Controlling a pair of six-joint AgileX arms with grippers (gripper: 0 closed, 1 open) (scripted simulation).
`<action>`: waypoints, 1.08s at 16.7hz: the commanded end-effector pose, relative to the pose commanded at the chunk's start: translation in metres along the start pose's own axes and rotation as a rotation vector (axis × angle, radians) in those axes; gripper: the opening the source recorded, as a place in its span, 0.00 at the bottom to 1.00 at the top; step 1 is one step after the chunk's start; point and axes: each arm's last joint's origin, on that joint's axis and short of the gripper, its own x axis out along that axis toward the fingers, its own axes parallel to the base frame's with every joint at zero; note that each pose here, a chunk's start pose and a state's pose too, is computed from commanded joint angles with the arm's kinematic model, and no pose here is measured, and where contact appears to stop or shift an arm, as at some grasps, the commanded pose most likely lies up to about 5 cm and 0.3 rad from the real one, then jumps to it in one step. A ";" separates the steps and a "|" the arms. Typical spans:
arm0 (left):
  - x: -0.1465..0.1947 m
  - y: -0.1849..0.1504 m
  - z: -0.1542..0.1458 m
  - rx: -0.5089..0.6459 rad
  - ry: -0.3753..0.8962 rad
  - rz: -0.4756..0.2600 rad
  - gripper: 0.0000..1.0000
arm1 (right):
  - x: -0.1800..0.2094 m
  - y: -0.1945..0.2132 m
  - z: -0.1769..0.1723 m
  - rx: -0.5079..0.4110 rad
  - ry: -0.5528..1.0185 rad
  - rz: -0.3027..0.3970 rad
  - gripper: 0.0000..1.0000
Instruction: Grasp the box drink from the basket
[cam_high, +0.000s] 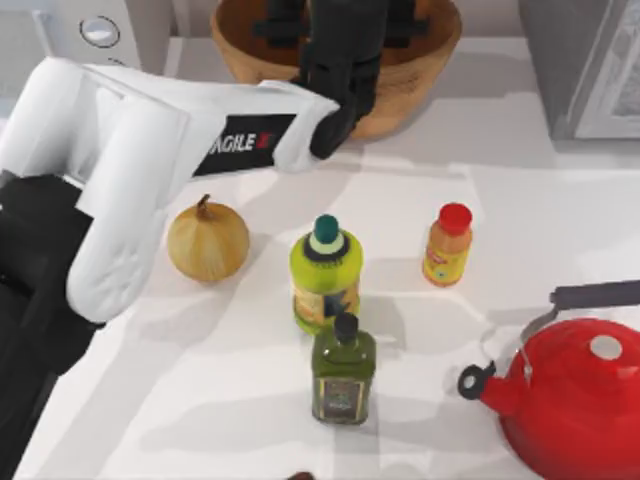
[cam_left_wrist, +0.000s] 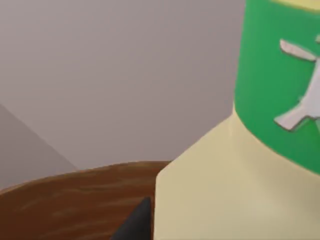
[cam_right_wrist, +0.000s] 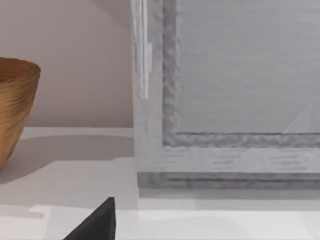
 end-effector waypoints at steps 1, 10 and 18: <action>0.000 0.000 0.000 0.000 0.000 0.000 0.40 | 0.000 0.000 0.000 0.000 0.000 0.000 1.00; 0.000 0.000 0.000 0.000 0.000 0.000 0.00 | 0.000 0.000 0.000 0.000 0.000 0.000 1.00; -0.002 -0.007 0.014 0.003 -0.007 -0.014 0.00 | 0.000 0.000 0.000 0.000 0.000 0.000 1.00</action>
